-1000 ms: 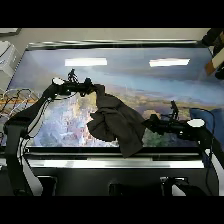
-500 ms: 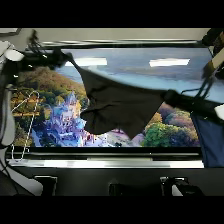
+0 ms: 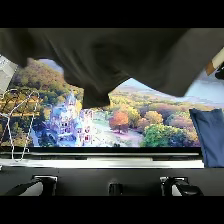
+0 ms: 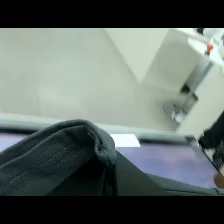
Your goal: Fold the clothes and pants, and hang the long-sleeved shirts on hangers.
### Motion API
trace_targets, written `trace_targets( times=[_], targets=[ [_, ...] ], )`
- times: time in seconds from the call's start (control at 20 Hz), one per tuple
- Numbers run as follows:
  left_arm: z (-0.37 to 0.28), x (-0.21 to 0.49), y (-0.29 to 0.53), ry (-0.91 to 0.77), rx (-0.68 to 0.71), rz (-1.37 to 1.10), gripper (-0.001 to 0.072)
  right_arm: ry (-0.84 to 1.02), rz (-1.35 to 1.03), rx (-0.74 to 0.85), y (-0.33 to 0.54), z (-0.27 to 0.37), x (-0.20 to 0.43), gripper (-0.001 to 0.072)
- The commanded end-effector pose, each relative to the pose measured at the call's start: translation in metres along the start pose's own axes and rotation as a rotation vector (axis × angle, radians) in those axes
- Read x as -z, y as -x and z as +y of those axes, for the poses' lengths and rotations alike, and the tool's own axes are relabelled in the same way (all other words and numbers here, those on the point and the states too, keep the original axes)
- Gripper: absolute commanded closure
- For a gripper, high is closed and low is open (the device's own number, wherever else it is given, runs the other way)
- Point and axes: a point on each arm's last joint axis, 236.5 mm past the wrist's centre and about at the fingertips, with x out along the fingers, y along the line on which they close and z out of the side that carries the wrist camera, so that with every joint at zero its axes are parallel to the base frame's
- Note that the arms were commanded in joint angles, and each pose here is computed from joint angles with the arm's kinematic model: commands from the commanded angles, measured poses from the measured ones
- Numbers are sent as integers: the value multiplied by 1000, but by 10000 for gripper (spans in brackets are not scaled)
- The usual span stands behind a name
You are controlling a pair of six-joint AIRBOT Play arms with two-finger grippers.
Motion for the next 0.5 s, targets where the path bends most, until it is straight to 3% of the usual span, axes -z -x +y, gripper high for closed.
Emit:
trace_targets(
  times=[0.0,0.25,0.45],
  targets=[
    [-57,-44,91,-96,-7,-170,694,-6,-29,-136,44,65,-28,681],
    [-45,-37,85,-83,-38,-148,694,-56,-45,-102,33,51,-35,681],
    [21,36,-12,-38,-61,92,693,-156,280,0,-43,-18,46,681]
  ],
)
